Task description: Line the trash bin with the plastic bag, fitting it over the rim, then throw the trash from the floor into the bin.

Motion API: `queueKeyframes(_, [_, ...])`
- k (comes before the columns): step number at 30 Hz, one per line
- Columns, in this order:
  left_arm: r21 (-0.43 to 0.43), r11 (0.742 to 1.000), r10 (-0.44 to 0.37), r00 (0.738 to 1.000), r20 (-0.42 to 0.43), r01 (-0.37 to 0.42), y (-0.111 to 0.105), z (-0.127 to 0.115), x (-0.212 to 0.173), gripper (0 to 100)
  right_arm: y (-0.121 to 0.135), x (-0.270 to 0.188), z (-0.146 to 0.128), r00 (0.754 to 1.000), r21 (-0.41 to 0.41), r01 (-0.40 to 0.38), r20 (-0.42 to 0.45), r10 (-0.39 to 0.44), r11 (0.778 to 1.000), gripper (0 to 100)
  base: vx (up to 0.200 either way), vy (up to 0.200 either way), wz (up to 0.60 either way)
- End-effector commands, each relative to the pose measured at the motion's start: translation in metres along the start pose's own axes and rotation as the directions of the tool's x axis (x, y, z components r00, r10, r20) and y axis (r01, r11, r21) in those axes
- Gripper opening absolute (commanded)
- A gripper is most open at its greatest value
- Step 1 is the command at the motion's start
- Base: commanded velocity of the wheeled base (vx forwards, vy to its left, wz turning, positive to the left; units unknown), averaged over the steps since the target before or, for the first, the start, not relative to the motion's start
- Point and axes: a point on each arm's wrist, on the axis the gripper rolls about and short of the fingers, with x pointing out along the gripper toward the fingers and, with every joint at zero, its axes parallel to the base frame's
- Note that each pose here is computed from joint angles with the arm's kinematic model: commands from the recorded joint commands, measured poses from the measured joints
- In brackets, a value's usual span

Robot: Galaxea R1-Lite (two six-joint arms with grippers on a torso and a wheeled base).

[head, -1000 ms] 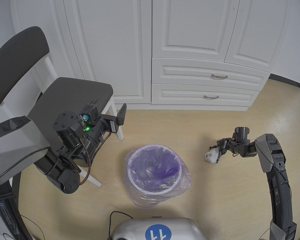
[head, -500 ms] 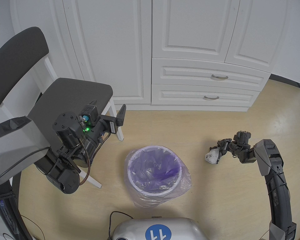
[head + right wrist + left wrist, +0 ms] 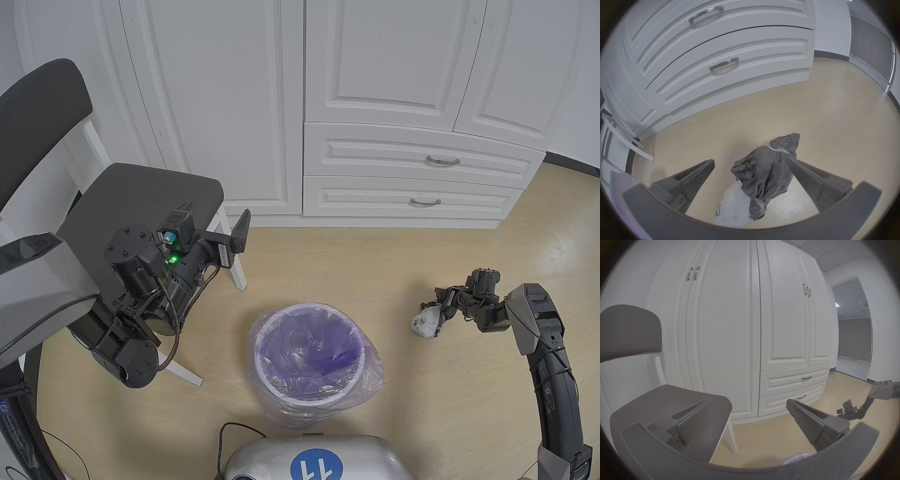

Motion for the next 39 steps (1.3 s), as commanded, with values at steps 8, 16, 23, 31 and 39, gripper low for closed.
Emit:
queueKeyframes(8, [0.000,1.000,0.001,1.000,0.003,-0.001,0.000,0.002,-0.001,100,-0.005,0.004,-0.015,1.000,-0.004,-0.005,0.019,0.005,1.000,100,0.000,0.000,0.00])
queueKeyframes(16, [0.000,1.000,-0.005,1.000,0.003,0.005,-0.001,0.002,-0.002,100,-0.008,0.006,-0.023,1.000,0.004,-0.001,0.001,0.001,1.000,100,0.000,0.000,0.00])
queueKeyframes(23, [0.000,1.000,-0.006,1.000,0.000,0.006,-0.001,0.002,-0.003,100,-0.006,0.006,-0.025,1.000,0.004,-0.018,-0.014,0.018,1.000,100,0.000,0.000,0.00])
queueKeyframes(31, [0.004,1.000,-0.007,1.000,-0.008,0.007,-0.001,0.000,-0.004,100,-0.007,0.006,-0.023,1.000,0.002,-0.027,-0.001,0.027,1.000,0,0.000,0.000,0.00])
queueKeyframes(39, [0.004,1.000,-0.007,1.000,-0.011,0.007,-0.001,0.000,-0.005,100,0.000,-0.004,0.017,0.991,-0.018,-0.043,0.130,0.045,0.999,0,0.000,0.000,0.00])
